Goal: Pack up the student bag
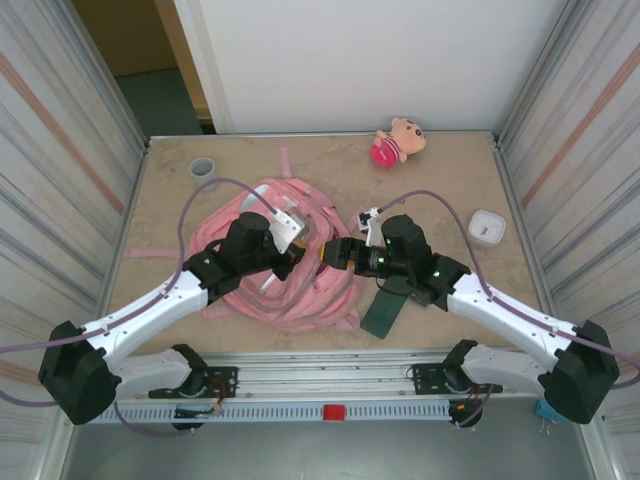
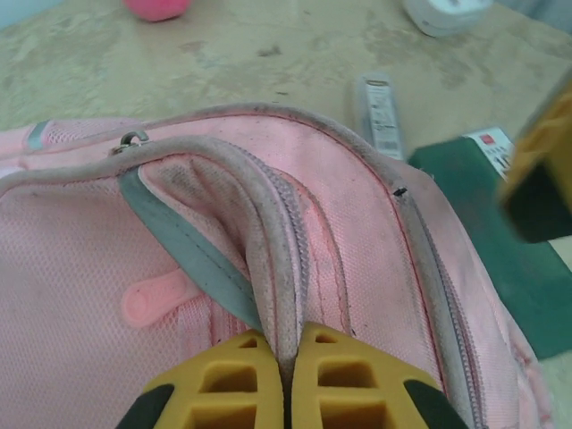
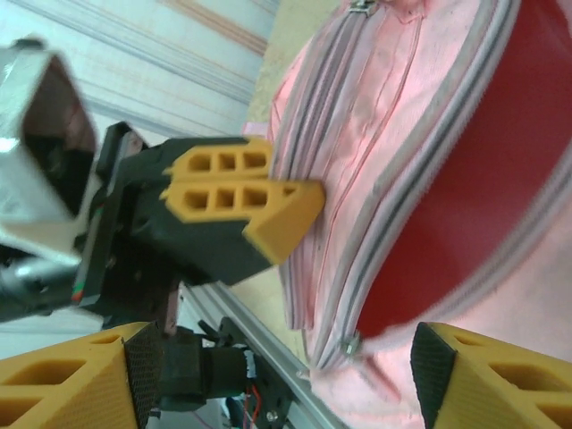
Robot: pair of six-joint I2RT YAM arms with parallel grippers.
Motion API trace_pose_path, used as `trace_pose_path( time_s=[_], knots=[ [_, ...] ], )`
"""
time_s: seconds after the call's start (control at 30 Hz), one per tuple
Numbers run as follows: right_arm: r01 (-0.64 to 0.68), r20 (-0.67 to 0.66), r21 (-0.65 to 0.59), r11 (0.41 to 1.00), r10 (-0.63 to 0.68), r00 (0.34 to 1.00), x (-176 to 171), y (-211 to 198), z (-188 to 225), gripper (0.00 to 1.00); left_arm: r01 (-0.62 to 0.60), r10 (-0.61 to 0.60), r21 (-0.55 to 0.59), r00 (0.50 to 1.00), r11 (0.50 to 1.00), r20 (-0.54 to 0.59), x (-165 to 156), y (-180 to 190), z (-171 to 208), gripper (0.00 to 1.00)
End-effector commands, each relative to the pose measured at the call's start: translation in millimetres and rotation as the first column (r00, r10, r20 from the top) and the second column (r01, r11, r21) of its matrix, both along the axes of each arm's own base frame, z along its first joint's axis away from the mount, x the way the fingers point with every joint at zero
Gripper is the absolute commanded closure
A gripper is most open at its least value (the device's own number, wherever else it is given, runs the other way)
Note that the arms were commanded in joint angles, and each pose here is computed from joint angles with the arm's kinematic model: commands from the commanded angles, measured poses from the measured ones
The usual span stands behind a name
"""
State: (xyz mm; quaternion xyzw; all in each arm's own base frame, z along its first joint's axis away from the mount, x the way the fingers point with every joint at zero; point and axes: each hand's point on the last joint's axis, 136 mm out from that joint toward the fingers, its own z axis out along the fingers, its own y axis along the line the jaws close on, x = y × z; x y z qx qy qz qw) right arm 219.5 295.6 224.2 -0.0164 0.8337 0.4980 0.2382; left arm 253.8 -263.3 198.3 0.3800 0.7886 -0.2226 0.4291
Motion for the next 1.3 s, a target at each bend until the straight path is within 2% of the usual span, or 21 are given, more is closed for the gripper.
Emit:
trace_pose_path(
  time_s=[0.0,0.1,0.3,0.43,0.57,0.7,0.87,1.0,1.13,1.2,1.27],
  knots=[
    [0.056,-0.048,0.094,0.994,-0.052,0.998,12,7,4,0.27,0.233,-0.21,-0.08,0.951,0.969,0.226,-15,-25,60,1.0],
    [0.069,-0.052,0.109,0.992,-0.064,0.997,18,10,4,0.34,0.264,-0.248,-0.047,0.944,0.963,0.218,-20,-26,57,1.0],
    [0.137,-0.044,0.117,0.984,-0.132,0.99,26,3,0,0.69,0.287,-0.285,0.026,0.93,0.957,0.234,-28,-15,51,1.0],
    [0.177,-0.019,0.156,0.972,-0.176,0.984,23,1,3,0.99,0.174,-0.183,0.056,0.947,0.983,0.264,-12,0,50,1.0],
    [0.242,0.042,0.168,0.956,-0.252,0.967,11,-3,10,1.0,0.04,-0.062,0.077,0.952,0.996,0.299,11,13,52,1.0],
    [0.3,0.081,0.183,0.936,-0.318,0.945,1,-6,16,1.0,-0.087,0.058,0.093,0.958,0.992,0.281,38,23,48,1.0],
    [0.325,0.097,0.194,0.925,-0.348,0.932,1,-1,18,1.0,-0.121,0.104,0.051,0.963,0.991,0.247,56,16,52,0.98],
    [0.33,0.107,0.189,0.925,-0.354,0.929,5,4,18,1.0,-0.132,0.127,0.012,0.972,0.991,0.199,56,12,58,0.78],
    [0.332,0.146,0.147,0.932,-0.352,0.924,8,5,20,1.0,-0.209,0.211,-0.043,0.976,0.977,0.051,38,27,60,0.6],
    [0.324,0.161,0.146,0.935,-0.346,0.924,9,7,24,1.0,-0.266,0.263,-0.074,0.964,0.961,-0.049,22,39,61,0.56],
    [0.314,0.173,0.152,0.937,-0.338,0.925,8,9,28,1.0,-0.348,0.327,-0.117,0.93,0.93,-0.167,6,52,62,0.55]
  ],
)
